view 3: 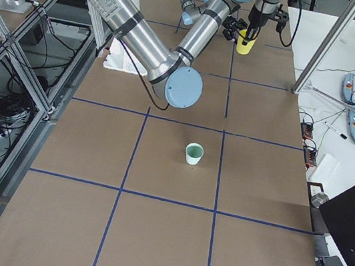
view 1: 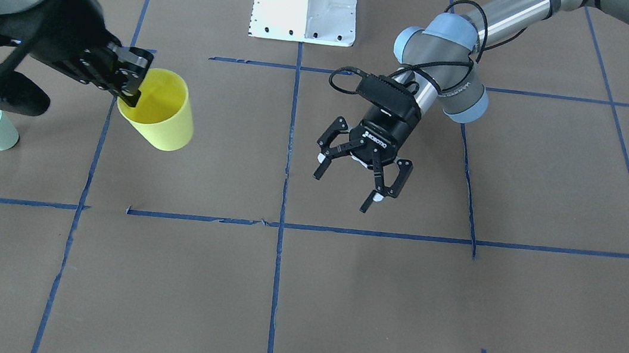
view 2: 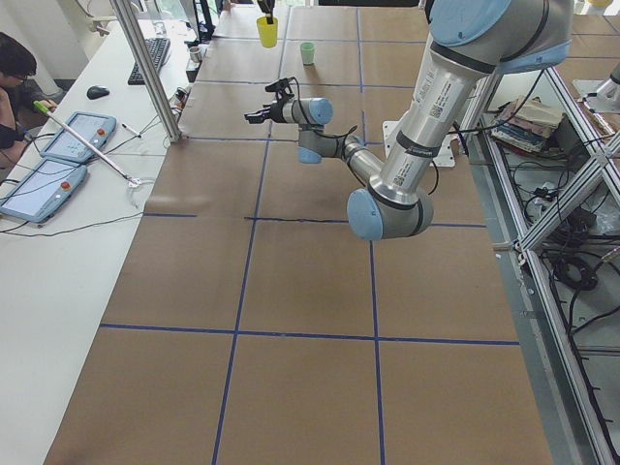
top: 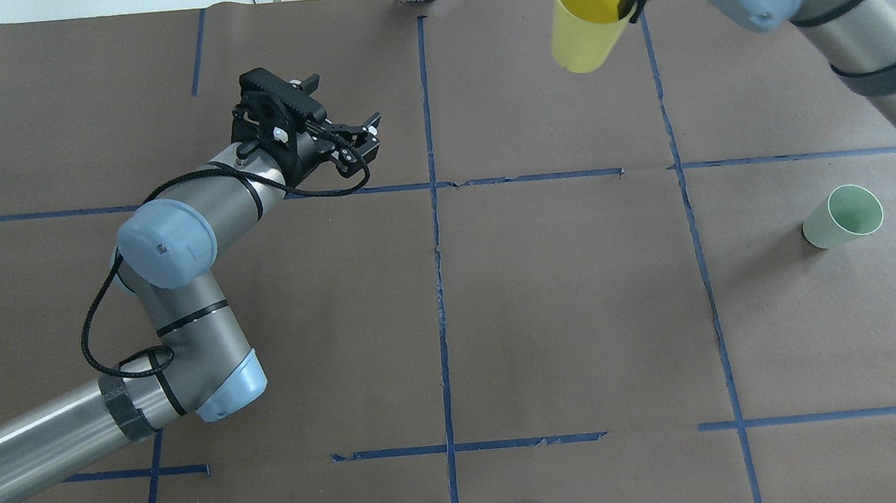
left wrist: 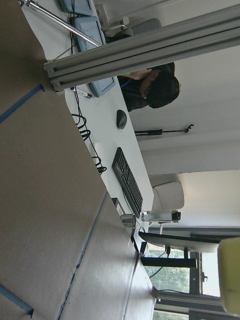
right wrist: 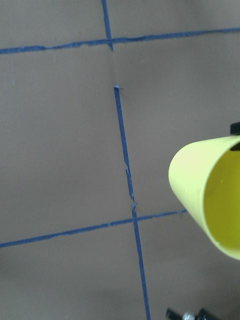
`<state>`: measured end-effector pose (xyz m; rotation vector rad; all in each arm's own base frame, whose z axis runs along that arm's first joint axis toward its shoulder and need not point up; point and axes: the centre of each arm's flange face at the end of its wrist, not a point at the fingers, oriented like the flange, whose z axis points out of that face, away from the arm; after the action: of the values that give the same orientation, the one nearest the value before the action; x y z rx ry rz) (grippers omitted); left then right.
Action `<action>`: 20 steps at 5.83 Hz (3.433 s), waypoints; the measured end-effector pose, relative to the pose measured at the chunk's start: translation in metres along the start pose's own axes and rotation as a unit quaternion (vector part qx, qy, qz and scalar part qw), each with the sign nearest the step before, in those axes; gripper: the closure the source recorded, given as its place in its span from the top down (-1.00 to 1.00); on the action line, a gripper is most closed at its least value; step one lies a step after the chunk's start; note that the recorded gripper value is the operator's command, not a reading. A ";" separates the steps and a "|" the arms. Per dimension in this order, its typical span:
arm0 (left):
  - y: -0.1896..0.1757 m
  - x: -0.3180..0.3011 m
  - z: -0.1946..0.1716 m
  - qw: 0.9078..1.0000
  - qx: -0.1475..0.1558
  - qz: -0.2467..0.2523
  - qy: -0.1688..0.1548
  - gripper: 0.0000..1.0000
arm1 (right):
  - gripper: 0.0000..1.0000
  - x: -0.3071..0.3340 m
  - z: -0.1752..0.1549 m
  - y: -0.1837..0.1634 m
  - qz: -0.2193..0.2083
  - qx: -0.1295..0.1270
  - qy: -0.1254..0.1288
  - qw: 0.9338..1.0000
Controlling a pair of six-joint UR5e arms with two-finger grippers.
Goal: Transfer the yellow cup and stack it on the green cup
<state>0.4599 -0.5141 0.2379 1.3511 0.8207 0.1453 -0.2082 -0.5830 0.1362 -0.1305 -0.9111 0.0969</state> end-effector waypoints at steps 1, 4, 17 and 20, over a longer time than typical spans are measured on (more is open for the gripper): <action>-0.010 -0.017 0.003 0.999 -0.040 0.008 -0.017 0.97 | -1.00 0.059 0.004 0.011 -0.040 0.006 0.006 0.999; 0.006 -0.057 0.001 0.976 -0.197 -0.087 -0.016 0.98 | -1.00 0.236 0.031 0.044 -0.170 -0.013 0.042 0.984; 0.000 -0.055 -0.035 0.910 -0.325 -0.253 -0.046 1.00 | 1.00 0.380 0.181 0.011 -0.231 -0.075 0.056 0.968; 0.031 -0.109 -0.050 0.899 -0.397 -0.185 -0.011 1.00 | 1.00 0.447 0.138 0.016 -0.181 -0.039 0.058 0.981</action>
<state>0.3626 -0.5254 0.3140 0.4162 0.8523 0.1434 -0.0457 -0.4953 0.5660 -0.0406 -0.8100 -0.2830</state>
